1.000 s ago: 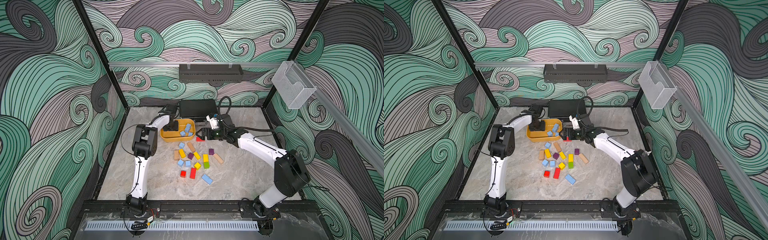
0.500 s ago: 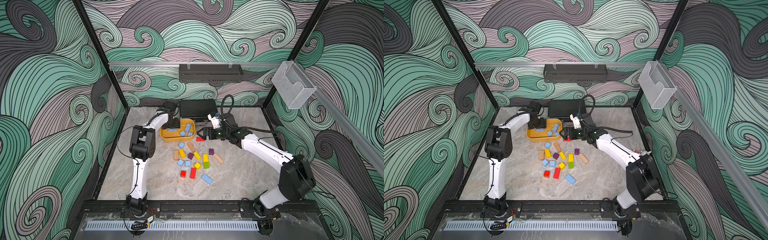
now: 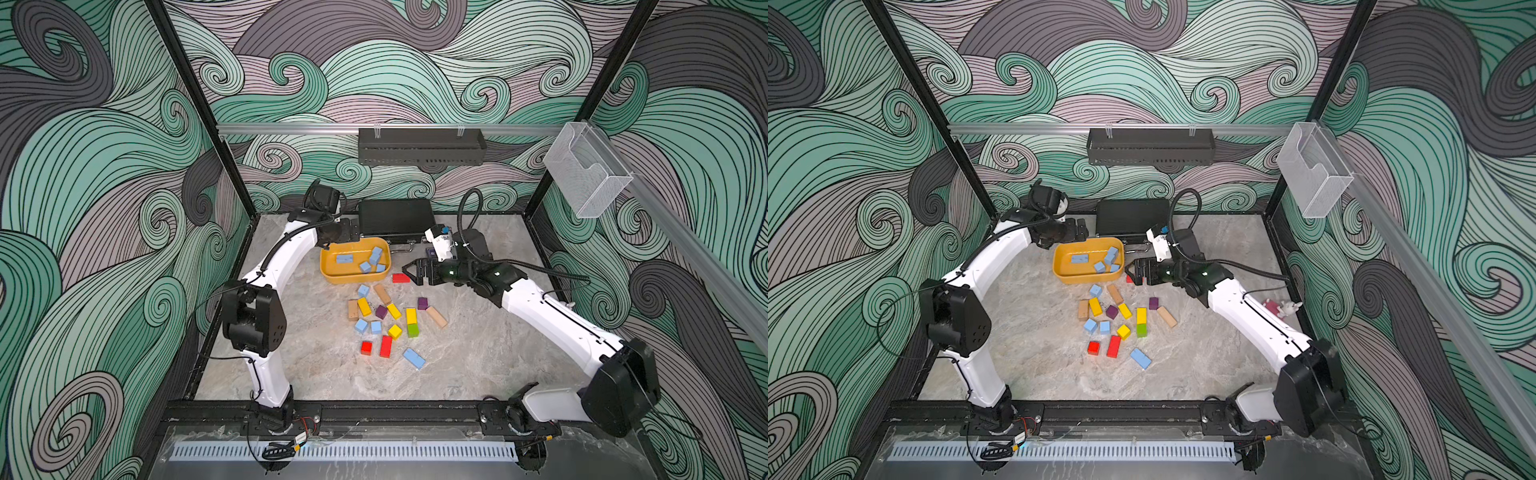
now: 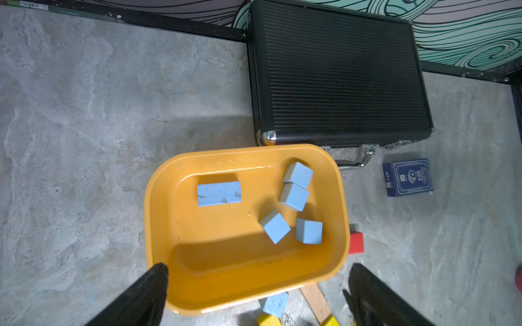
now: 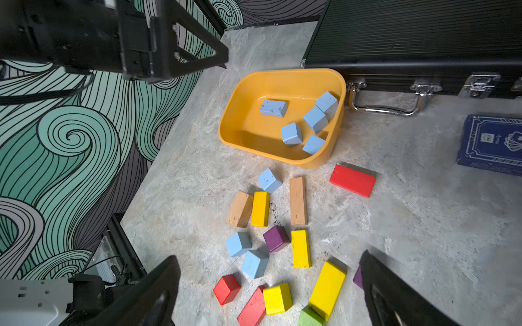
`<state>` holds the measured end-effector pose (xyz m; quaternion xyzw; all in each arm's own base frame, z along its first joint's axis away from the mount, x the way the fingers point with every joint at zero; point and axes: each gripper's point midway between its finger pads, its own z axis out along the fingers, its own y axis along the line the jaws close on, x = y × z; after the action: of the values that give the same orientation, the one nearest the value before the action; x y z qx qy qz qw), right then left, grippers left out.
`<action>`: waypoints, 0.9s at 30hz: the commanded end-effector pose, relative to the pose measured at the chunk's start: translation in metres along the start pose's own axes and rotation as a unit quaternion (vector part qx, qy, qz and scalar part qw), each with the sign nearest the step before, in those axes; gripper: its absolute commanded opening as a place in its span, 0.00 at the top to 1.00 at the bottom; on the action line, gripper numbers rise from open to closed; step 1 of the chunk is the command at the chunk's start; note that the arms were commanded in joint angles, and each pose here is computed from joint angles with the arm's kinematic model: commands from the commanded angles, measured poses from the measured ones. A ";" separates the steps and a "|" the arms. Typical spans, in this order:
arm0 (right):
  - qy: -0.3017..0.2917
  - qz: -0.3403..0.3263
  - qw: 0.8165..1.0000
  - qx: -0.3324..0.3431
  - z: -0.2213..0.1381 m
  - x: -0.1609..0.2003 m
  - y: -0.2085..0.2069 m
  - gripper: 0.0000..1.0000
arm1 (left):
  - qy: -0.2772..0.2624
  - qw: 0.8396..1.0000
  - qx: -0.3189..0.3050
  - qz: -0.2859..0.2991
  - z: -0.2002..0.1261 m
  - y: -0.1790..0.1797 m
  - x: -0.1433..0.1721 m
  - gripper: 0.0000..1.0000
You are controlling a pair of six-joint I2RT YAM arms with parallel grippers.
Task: Pick out the blue building blocks
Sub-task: Place the building block in the storage box, then pick up the building block from the center of the board.
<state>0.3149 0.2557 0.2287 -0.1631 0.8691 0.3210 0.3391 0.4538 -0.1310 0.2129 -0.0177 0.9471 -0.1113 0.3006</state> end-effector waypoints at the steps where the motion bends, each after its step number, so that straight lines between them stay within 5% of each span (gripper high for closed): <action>1: 0.000 -0.019 1.000 0.021 -0.014 0.011 -0.003 0.01 | -0.007 0.999 0.021 0.023 -0.026 -0.010 0.010 0.01; 12: -0.003 -0.026 0.998 0.050 -0.044 0.041 -0.004 0.01 | -0.056 0.994 0.050 0.083 -0.097 -0.030 0.051 0.02; 27: 0.014 -0.004 0.998 0.058 -0.058 0.095 -0.013 0.01 | -0.022 0.990 0.076 0.116 -0.102 -0.044 0.139 0.02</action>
<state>0.2313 0.2049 0.1974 -0.1613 0.8844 0.2692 0.3456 0.2850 -0.1666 0.2242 0.1205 0.9262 -0.1449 0.3265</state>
